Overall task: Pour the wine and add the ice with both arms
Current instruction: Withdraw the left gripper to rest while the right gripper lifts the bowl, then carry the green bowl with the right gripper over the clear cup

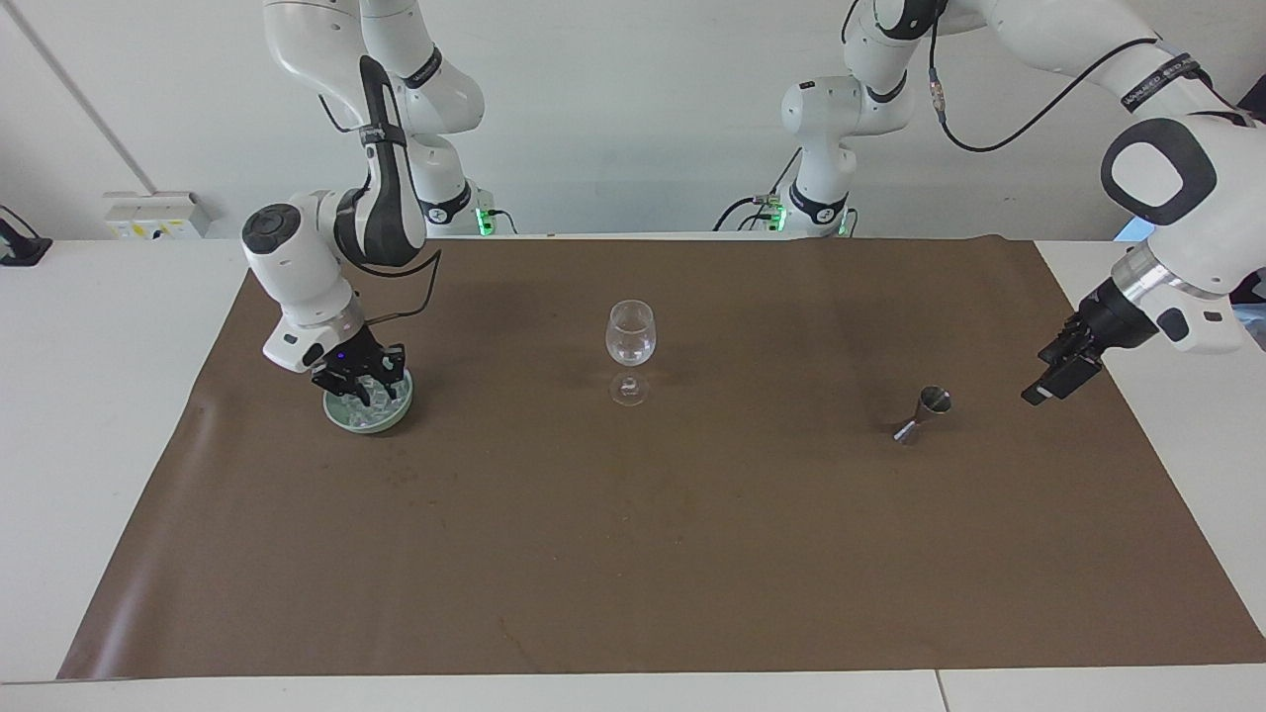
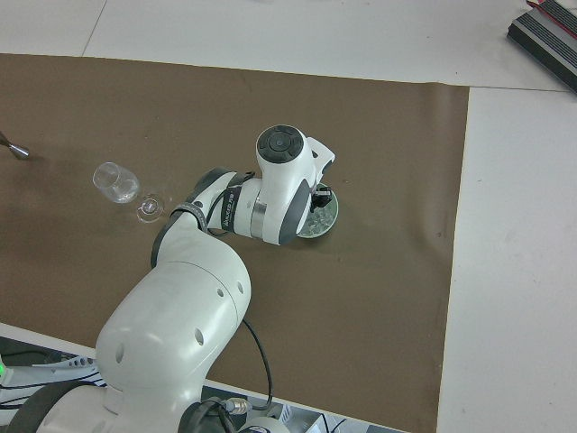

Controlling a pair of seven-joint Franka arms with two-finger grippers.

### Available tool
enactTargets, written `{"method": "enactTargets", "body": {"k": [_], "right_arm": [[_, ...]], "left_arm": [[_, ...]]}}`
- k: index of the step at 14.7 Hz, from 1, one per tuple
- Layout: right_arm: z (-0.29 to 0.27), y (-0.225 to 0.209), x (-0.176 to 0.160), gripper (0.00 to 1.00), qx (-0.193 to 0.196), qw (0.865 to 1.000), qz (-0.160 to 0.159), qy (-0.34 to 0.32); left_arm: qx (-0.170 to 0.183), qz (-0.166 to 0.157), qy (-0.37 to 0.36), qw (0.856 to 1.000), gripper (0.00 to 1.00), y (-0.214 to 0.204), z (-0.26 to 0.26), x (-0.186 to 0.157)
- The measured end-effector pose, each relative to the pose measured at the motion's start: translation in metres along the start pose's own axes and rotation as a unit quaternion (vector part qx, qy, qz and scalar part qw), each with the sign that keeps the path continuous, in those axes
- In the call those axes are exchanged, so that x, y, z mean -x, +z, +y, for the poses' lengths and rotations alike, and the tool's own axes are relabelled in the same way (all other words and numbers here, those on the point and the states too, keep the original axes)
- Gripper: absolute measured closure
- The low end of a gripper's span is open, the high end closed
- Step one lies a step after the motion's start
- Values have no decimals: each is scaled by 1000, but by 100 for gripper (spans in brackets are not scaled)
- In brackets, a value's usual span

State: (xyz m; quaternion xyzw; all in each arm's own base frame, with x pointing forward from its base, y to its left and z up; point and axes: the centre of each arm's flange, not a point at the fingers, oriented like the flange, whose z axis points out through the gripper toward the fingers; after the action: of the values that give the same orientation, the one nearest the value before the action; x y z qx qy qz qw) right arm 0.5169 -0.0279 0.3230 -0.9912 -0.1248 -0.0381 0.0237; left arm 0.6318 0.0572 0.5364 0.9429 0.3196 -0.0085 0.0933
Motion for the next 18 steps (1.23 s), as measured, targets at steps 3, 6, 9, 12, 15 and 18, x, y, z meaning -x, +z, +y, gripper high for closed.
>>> {"method": "enactTargets", "body": {"k": [3, 6, 9, 12, 15, 18], "right_arm": [[0, 0, 0, 61, 0, 1000, 0, 0], [0, 0, 0, 67, 0, 1000, 0, 0], [0, 0, 0, 78, 0, 1000, 0, 1], [0, -1, -1, 78, 0, 1000, 1, 0], [-1, -20, -14, 78, -4, 1000, -3, -2], [-6, -63, -36, 78, -15, 1000, -19, -3]], "left_arm": [[-13, 19, 106, 994, 0, -19, 2, 10], [-39, 20, 201, 979, 0, -28, 11, 26], [-73, 22, 288, 955, 0, -40, 27, 52], [-89, 2, 342, 935, 0, -56, 30, 78], [-95, -24, 373, 923, 0, -76, 14, 93], [-95, -24, 378, 921, 0, -83, 10, 98]]}}
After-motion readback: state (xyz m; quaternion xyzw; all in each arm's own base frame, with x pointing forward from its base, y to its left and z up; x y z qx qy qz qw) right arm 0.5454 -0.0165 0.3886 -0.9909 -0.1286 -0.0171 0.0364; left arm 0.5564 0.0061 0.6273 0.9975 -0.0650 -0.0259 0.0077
